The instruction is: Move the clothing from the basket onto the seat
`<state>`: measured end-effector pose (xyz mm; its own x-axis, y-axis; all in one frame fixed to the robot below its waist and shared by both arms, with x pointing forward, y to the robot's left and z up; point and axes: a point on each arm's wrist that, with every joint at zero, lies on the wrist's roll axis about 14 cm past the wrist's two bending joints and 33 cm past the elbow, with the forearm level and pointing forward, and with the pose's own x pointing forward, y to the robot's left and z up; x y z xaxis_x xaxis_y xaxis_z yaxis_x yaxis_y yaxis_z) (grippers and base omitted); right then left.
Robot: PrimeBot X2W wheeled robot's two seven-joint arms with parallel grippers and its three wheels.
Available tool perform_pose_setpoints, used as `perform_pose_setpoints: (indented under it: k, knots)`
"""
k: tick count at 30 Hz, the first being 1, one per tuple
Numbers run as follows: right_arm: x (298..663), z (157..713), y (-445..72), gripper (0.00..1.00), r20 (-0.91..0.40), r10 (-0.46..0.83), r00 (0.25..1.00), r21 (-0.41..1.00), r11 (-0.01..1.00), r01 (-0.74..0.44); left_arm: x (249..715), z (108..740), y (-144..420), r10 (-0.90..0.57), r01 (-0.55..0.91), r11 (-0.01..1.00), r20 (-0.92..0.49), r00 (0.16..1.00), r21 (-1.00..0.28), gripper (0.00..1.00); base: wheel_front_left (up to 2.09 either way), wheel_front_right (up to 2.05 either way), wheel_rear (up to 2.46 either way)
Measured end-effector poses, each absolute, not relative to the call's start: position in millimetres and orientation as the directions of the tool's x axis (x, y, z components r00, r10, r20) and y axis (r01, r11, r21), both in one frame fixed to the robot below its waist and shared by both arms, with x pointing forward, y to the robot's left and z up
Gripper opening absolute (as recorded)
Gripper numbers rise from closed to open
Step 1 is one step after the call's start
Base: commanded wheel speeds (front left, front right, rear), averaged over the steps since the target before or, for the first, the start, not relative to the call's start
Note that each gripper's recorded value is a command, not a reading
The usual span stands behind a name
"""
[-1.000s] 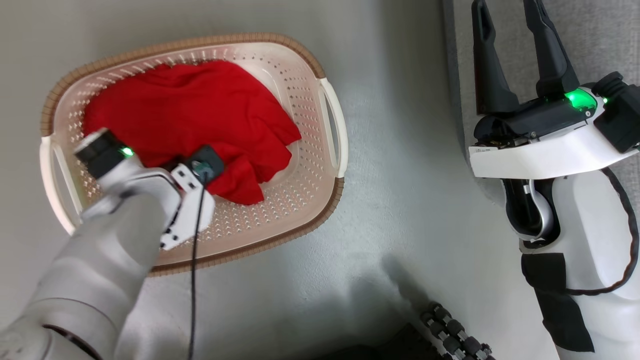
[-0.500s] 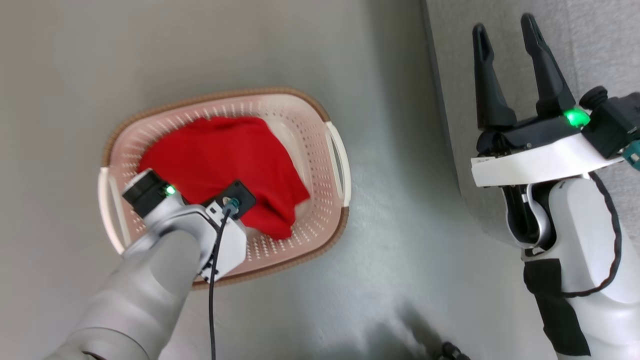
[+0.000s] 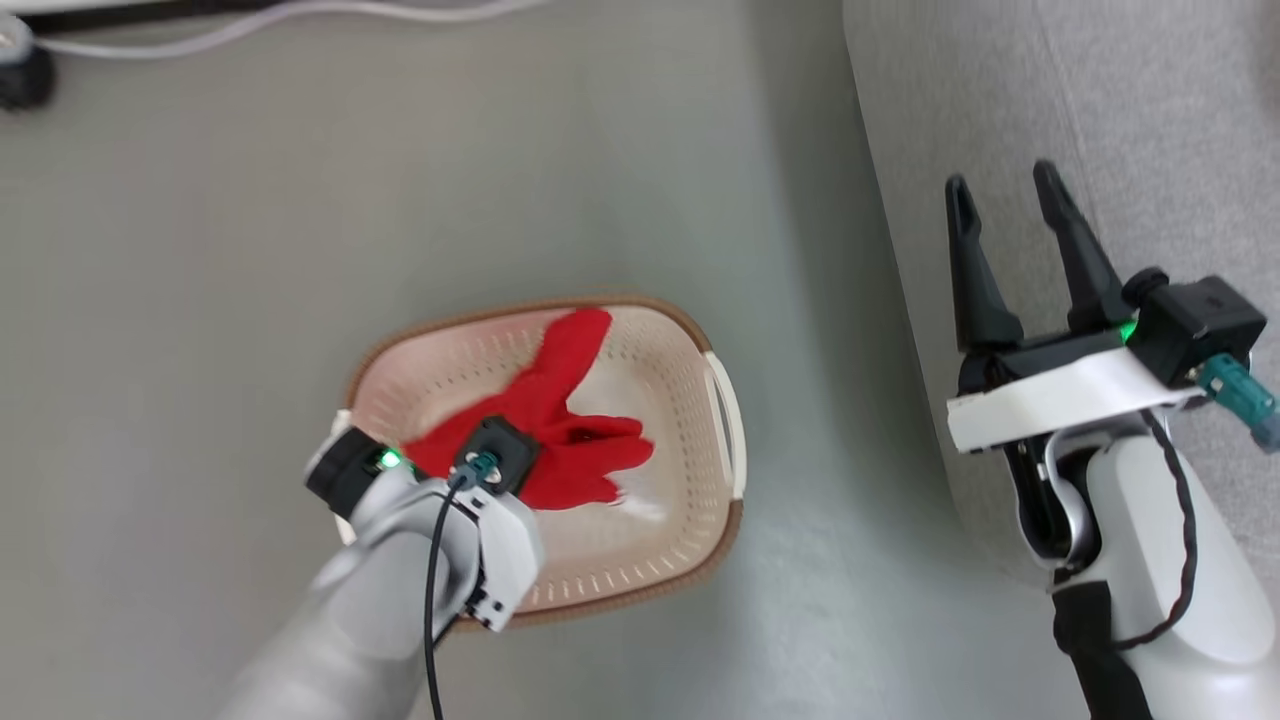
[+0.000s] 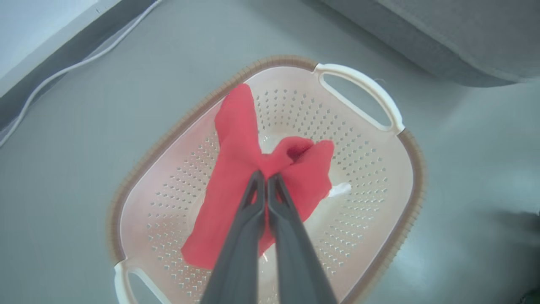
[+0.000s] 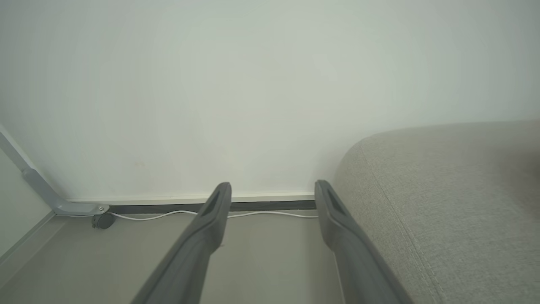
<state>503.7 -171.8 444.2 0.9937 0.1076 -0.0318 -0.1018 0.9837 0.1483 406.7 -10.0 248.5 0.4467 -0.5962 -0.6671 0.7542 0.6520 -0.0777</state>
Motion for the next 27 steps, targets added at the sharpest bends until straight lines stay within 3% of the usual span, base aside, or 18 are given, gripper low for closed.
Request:
perform_pose_setpoints:
  k: [10, 19, 27]
  knots:
    - [476.3, 471.3, -158.3, 1.0, 0.001, 0.127, 0.992, 0.163, 0.979, -0.126, 414.9, 337.3, -20.5, -0.62, 0.653, 0.749, -0.466, 0.632, -0.11, 0.0, 0.0, 0.0, 0.0]
    - [451.1, 484.3, -148.3, 1.0, 0.014, 0.147, 0.989, 0.172, 0.974, -0.147, 425.6, 402.7, -6.8, -0.547, 0.536, 0.835, -0.305, 0.779, -0.126, 0.0, 0.0, 0.0, 0.0]
    - [429.1, 489.8, -142.2, 1.0, 0.018, 0.162, 0.987, 0.174, 0.971, -0.162, 427.1, 455.6, 4.5, -0.502, 0.481, 0.864, -0.159, 0.85, -0.151, 0.0, 0.0, 0.0, 0.0]
